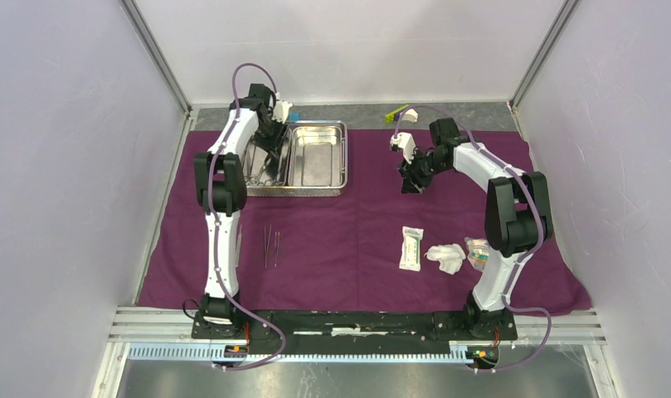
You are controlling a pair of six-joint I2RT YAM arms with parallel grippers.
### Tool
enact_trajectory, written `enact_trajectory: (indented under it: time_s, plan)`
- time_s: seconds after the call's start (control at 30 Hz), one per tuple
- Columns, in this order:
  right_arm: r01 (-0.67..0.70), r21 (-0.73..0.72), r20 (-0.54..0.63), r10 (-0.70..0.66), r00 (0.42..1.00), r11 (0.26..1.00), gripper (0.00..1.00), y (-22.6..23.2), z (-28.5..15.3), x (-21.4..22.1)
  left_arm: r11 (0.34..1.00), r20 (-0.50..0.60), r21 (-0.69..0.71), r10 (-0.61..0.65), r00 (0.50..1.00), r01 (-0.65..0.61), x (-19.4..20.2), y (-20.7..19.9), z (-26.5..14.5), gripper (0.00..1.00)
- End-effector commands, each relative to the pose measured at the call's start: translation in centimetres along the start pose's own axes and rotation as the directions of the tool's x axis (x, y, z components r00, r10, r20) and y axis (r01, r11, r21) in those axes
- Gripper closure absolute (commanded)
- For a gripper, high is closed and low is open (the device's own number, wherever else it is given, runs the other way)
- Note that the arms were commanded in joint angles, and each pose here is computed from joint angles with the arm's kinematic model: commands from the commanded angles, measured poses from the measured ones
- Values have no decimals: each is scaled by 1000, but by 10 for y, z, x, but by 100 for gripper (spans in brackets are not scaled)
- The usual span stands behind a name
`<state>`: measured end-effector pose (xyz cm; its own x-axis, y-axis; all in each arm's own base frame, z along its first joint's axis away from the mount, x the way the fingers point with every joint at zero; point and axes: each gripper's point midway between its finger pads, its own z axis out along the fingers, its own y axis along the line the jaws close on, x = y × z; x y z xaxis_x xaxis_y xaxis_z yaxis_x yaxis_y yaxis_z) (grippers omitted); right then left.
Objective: Open and lay out the surgical kit
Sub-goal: Pick up the medical item from the container.
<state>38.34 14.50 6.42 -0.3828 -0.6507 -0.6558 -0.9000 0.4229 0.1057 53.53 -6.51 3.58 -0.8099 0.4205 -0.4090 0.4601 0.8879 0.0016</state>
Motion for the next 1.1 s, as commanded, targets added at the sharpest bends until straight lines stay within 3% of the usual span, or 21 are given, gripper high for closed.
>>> enact_trajectory:
  time_s: [0.0, 0.3, 0.73, 1.07]
  plan:
    - [12, 15, 20, -12, 1000, 1000, 54, -5, -3, -8, 999, -4, -24, 36, 999, -37, -1, 10, -2, 53]
    - [12, 14, 25, -12, 1000, 1000, 54, -5, -3, -9, 1000, -7, -24, 20, 1000, -21, 1, 9, -3, 75]
    - [21, 24, 55, -22, 998, 999, 54, -2, -10, -20, 999, 164, -8, -30, 986, 31, -46, 6, -29, 94]
    - [58, 14, 102, -59, 993, 998, 54, 10, -13, -44, 999, 295, 3, -40, 955, 41, -76, -1, -79, 98]
